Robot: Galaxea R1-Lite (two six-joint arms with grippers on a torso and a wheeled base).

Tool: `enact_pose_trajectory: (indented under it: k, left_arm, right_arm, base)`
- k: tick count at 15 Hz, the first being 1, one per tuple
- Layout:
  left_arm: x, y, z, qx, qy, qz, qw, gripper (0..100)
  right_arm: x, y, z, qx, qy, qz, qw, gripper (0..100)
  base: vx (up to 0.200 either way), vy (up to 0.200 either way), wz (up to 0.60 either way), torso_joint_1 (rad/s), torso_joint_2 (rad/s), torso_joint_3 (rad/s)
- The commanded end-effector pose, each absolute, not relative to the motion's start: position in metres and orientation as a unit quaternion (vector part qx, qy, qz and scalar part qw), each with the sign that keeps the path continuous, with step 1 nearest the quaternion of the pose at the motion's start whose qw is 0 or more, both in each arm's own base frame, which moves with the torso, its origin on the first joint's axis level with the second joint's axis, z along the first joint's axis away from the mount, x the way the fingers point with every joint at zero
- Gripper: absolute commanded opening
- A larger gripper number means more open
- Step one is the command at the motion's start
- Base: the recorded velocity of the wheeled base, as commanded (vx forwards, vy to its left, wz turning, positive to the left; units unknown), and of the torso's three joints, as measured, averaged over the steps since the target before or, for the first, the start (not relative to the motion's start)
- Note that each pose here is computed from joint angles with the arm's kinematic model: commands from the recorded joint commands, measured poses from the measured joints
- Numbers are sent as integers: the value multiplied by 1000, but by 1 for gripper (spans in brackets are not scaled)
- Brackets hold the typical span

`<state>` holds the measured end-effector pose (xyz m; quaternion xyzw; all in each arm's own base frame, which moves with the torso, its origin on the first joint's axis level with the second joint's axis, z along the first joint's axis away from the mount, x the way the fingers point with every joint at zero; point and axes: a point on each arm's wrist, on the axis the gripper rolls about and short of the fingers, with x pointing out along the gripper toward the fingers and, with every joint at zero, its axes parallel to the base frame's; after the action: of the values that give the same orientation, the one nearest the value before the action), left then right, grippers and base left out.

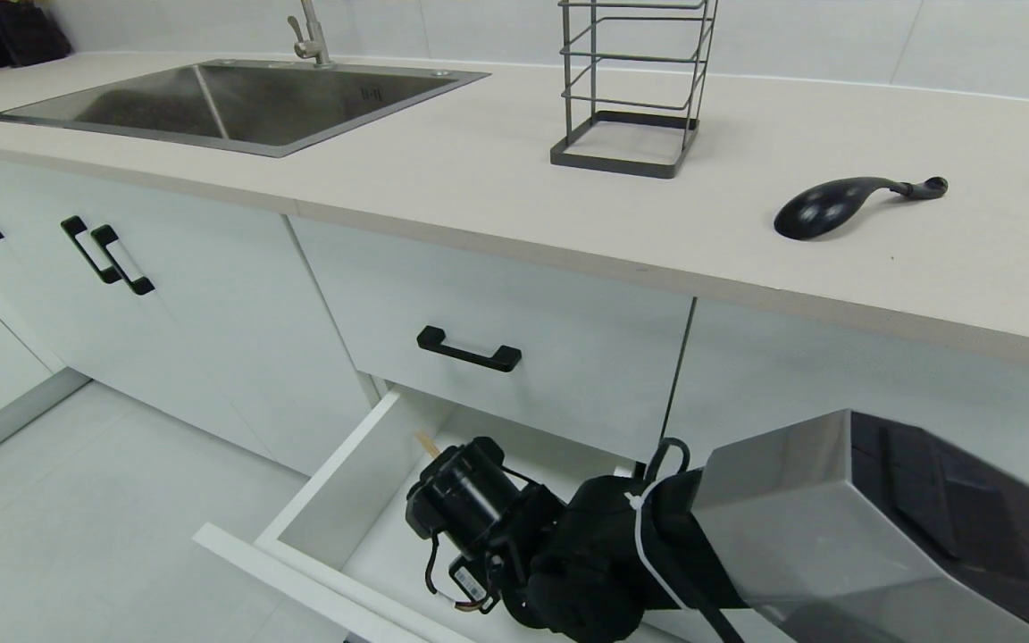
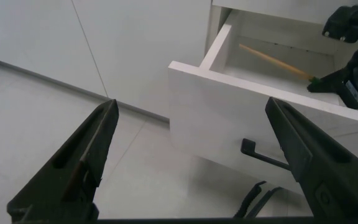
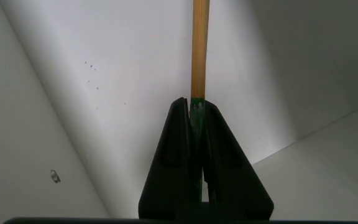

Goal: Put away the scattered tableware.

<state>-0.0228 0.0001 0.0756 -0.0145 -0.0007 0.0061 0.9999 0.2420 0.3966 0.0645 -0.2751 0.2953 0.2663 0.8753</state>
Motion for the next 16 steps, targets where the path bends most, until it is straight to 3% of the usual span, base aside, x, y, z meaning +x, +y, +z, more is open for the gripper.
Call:
enact_pose_trajectory:
  k: [1, 16]
  left_arm:
    - [-23, 0, 76, -15, -1, 6, 1000, 100]
    - [-23, 0, 76, -15, -1, 6, 1000, 100]
  right_arm:
    - [245, 397, 51, -284, 306, 262, 870, 0]
    - [276, 410, 21, -269, 308, 246, 879, 0]
  base:
    - [0, 0, 0, 0, 0, 0]
    - [0, 0, 0, 0, 0, 0]
